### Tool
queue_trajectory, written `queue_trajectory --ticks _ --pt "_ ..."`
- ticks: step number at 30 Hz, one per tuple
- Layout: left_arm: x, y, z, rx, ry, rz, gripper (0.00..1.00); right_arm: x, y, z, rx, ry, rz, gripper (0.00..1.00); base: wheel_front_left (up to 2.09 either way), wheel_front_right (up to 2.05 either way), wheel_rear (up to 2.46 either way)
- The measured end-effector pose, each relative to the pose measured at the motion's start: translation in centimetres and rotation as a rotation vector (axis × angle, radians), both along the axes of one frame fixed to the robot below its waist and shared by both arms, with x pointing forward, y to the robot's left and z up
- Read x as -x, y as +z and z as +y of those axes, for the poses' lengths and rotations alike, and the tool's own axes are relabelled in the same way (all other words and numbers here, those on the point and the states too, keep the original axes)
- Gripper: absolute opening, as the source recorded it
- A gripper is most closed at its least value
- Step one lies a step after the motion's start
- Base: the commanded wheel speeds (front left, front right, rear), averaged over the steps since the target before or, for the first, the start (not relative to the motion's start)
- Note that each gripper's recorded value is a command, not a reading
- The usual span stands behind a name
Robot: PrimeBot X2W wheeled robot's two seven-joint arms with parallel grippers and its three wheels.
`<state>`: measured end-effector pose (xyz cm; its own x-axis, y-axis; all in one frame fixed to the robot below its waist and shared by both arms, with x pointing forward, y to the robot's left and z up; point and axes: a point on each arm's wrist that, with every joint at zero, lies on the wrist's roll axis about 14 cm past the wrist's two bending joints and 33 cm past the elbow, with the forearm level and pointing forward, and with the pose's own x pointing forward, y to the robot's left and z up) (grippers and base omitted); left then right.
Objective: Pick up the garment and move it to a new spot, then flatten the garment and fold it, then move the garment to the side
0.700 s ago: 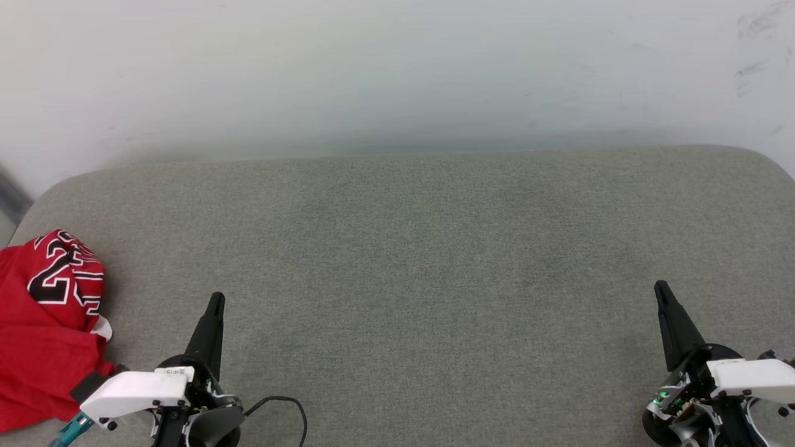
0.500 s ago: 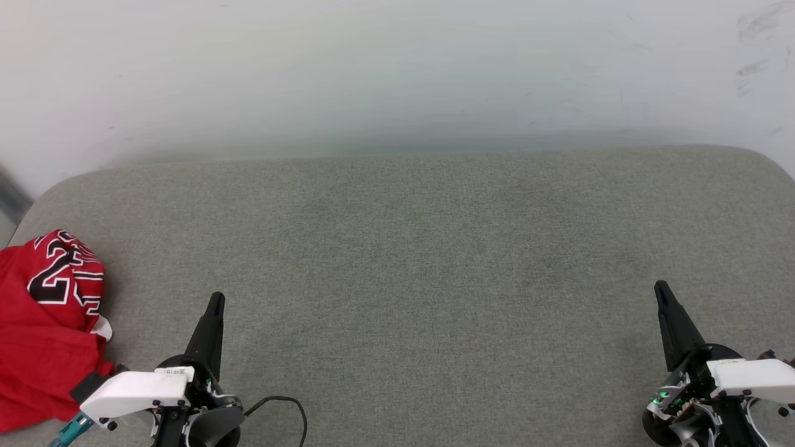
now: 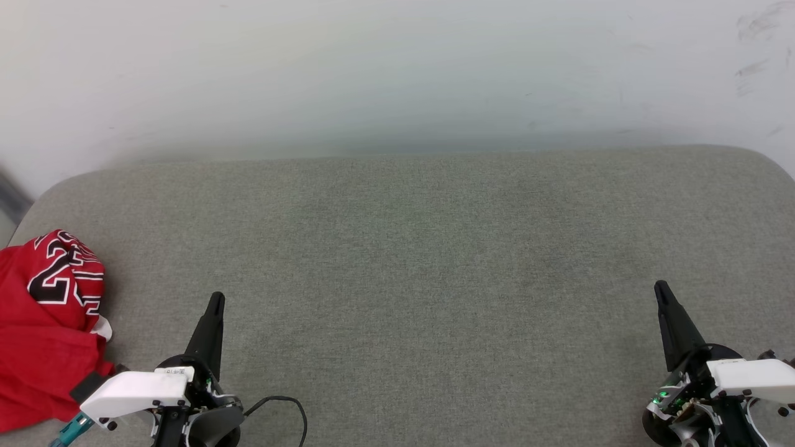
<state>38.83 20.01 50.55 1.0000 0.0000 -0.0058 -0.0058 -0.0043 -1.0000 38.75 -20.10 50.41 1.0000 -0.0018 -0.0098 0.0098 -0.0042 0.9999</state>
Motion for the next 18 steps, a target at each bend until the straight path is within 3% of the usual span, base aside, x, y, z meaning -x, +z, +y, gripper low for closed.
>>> queue_trajectory --ticks 7,8,12,18 --pt "0.0 0.0 0.0 0.0 -0.001 0.0 0.0 0.0 0.0 0.0 0.0 0.0 0.0 0.0 0.0 0.0 0.0" --pt "0.0 -0.1 0.0 0.0 0.0 0.004 1.0 0.0 -0.1 0.0 0.0 0.0 0.004 1.0 0.0 0.0 0.0" --pt "0.8 -1.9 -0.2 0.005 -0.001 0.057 1.0 1.0 -1.9 -0.1 -0.003 -0.006 0.058 1.0 0.0 0.0 0.0" --pt "0.7 -1.4 -1.1 -0.003 -0.009 0.039 1.0 0.8 -1.2 0.0 0.007 -0.02 0.036 1.0 0.0 0.0 0.0"
